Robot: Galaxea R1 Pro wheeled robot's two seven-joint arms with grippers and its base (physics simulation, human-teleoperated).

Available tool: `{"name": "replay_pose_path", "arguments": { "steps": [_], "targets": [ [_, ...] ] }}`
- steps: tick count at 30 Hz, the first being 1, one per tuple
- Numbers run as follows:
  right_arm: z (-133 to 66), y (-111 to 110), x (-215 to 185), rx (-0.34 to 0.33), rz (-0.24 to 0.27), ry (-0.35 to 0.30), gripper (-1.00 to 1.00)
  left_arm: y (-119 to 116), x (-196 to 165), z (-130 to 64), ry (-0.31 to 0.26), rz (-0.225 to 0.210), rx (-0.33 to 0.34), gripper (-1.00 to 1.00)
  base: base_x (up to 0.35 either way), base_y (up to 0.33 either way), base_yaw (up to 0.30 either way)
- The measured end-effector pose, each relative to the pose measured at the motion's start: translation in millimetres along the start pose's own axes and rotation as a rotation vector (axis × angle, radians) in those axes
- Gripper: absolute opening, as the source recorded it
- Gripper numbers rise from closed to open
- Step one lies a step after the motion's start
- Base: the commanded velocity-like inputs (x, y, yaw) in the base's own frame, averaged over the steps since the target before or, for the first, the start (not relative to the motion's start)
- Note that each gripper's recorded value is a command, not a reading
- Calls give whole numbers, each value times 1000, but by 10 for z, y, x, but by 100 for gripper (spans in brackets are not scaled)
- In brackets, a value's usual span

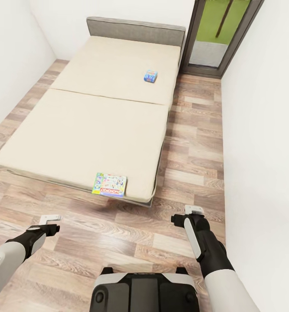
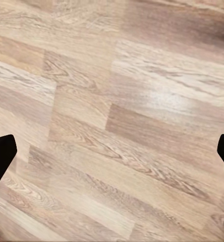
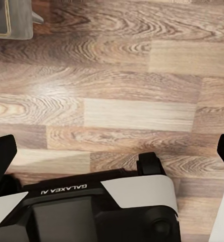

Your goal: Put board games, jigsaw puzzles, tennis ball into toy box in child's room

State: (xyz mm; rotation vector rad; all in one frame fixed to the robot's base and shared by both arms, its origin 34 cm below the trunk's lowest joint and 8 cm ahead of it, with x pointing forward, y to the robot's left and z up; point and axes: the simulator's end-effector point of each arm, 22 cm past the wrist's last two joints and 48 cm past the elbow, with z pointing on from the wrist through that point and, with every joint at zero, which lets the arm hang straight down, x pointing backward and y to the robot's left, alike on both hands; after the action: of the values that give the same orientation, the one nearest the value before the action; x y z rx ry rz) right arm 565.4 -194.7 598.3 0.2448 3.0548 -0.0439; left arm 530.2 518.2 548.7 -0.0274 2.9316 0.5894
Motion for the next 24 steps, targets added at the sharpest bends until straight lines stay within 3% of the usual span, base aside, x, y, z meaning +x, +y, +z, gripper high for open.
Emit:
{"name": "replay_pose_path", "arguments": {
  "steps": [24],
  "targets": [
    [-108, 11, -115, -2, -1, -30, 100, 39, -158, -82, -37, 15, 1, 100, 0, 0, 31]
  ]
}}
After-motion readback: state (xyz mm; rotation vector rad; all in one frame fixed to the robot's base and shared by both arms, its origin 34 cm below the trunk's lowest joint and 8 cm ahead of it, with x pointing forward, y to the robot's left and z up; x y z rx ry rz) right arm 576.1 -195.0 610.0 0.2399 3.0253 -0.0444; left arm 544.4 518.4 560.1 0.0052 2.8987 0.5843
